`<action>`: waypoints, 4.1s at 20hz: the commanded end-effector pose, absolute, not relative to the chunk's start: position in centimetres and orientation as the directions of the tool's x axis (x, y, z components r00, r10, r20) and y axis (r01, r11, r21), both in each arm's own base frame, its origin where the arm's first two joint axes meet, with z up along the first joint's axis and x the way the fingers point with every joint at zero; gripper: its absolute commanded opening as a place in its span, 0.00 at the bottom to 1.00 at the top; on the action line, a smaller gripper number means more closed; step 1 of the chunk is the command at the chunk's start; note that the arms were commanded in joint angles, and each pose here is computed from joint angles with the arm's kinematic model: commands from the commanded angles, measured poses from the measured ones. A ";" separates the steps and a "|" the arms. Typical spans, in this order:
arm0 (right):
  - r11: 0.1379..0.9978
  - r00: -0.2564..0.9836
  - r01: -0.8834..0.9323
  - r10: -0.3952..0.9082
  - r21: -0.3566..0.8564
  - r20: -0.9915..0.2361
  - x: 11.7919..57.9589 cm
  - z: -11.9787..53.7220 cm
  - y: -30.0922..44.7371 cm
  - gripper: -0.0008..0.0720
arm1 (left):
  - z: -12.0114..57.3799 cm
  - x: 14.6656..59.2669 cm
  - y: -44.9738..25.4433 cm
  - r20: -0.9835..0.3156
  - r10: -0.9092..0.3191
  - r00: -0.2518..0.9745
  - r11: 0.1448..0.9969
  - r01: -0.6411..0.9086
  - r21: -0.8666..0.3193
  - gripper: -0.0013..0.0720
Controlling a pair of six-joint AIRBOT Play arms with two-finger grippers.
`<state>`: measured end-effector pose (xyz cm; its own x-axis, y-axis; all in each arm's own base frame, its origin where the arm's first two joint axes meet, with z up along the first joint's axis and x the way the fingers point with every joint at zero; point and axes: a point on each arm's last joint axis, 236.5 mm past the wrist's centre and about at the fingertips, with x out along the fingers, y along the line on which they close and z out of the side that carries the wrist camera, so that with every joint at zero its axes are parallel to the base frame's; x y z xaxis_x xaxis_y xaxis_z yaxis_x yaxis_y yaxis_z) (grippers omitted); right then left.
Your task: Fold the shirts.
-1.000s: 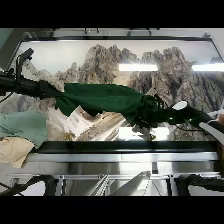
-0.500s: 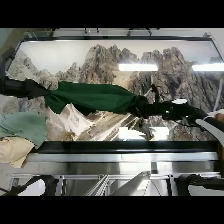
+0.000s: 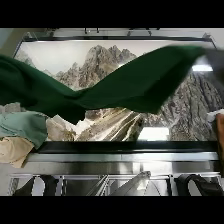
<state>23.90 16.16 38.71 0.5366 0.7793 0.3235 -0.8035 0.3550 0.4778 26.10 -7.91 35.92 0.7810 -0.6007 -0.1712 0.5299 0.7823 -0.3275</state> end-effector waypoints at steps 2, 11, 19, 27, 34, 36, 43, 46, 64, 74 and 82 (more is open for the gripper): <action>0.732 0.699 -0.647 0.454 0.216 0.553 16.7 47.2 10.6 0.03 | 45.1 20.8 -12.6 0.016 -0.604 0.797 0.795 0.604 -0.062 0.05; 0.658 0.815 -0.552 0.555 0.512 0.165 32.4 34.6 7.3 0.03 | 39.8 37.1 -8.3 -0.246 -0.630 0.736 0.769 0.634 -0.073 0.06; 0.668 0.836 -0.220 0.504 0.711 -0.215 50.3 10.8 8.4 0.03 | 11.5 56.4 -12.2 -0.627 -0.647 0.434 0.727 0.599 -0.336 0.06; 0.662 0.751 -0.271 0.600 0.699 -0.276 48.4 12.4 2.8 0.57 | 14.3 54.9 1.6 -0.598 -0.557 0.577 0.830 0.370 -0.417 0.42; 0.796 0.175 0.237 0.529 0.557 -0.830 27.3 -4.2 -0.7 0.64 | 7.1 40.9 4.5 -0.664 -0.706 0.246 0.687 0.013 -0.726 0.41; 0.751 0.127 0.305 0.578 0.586 -0.806 24.1 -6.6 1.6 0.64 | 3.3 37.3 2.2 -0.643 -0.741 0.194 0.647 -0.049 -0.761 0.41; 0.718 0.134 0.325 0.609 0.615 -0.782 22.6 -12.8 7.8 0.64 | -6.9 27.5 -1.2 -0.707 -0.704 0.069 0.664 -0.291 -0.689 0.41; 0.718 0.118 0.303 0.624 0.626 -0.773 23.4 -14.1 9.4 0.62 | -8.5 25.2 -2.2 -0.697 -0.716 0.022 0.651 -0.337 -0.680 0.41; 0.575 0.155 0.194 0.782 0.795 -0.604 24.7 -10.4 13.1 0.03 | -8.1 32.5 -3.6 -0.813 -0.567 0.135 0.804 -0.121 -0.582 0.05; 0.089 0.530 -0.463 0.825 0.882 0.195 30.1 22.7 7.1 0.03 | 19.8 32.5 -5.0 -0.272 -0.846 0.459 0.454 0.351 -0.819 0.05; 0.327 0.385 -0.923 0.770 0.204 0.508 16.0 49.6 11.6 0.03 | 48.7 17.4 -9.3 0.211 -0.850 0.482 0.475 0.876 -0.085 0.05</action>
<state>21.93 8.69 42.45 0.4334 0.7800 0.4514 -0.8664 0.2228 0.4468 23.77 -5.87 42.65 0.5482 -0.8250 0.1371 0.7974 0.4662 -0.3831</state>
